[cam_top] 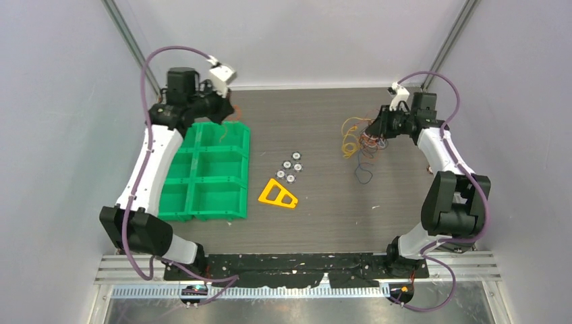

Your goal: Untangle the cables

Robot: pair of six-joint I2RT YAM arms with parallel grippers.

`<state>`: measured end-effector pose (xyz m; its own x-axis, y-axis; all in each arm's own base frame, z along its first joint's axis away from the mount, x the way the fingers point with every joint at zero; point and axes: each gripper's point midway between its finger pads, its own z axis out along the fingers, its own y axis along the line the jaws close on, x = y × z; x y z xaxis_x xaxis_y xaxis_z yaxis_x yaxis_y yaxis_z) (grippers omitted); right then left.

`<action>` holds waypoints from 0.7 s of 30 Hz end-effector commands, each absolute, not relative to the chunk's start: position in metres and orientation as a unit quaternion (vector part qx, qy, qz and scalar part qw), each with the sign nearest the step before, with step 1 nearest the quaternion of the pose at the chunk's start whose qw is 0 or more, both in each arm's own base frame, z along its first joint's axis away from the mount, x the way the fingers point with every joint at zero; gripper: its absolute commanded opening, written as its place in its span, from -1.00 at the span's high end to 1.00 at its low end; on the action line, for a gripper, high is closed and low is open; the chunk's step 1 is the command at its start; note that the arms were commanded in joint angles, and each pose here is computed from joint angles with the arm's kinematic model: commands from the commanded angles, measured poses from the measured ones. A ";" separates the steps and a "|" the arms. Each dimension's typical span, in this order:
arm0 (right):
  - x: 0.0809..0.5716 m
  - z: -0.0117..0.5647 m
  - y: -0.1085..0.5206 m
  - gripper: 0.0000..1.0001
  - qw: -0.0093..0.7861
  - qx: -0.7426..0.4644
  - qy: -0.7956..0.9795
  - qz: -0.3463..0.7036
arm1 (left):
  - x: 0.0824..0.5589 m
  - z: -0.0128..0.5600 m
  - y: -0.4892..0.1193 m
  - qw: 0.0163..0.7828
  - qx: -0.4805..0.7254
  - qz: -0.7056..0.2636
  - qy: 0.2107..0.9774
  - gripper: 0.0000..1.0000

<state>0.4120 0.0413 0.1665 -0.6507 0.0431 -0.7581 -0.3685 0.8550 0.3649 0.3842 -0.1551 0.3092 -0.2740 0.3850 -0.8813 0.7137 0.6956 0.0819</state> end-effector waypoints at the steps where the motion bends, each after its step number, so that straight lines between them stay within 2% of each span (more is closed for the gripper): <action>1: 0.407 0.195 0.072 0.89 0.429 -0.146 0.848 0.274 | 0.387 0.303 -0.078 0.479 0.254 -0.142 0.828 1.00; 5: 0.412 0.195 0.085 0.89 0.422 -0.156 0.848 0.279 | 0.404 0.279 -0.005 0.468 0.183 -0.101 0.858 1.00; 10: 0.418 0.195 0.096 0.89 0.416 -0.164 0.851 0.277 | 0.415 0.251 0.053 0.453 0.143 -0.074 0.877 1.00; 15: 0.420 0.191 0.103 0.89 0.407 -0.183 0.853 0.272 | 0.425 0.217 0.086 0.423 0.120 -0.067 0.896 1.00; 21: 0.416 0.184 0.124 0.89 0.387 -0.222 0.849 0.284 | 0.432 0.176 0.095 0.377 0.131 -0.073 0.914 1.00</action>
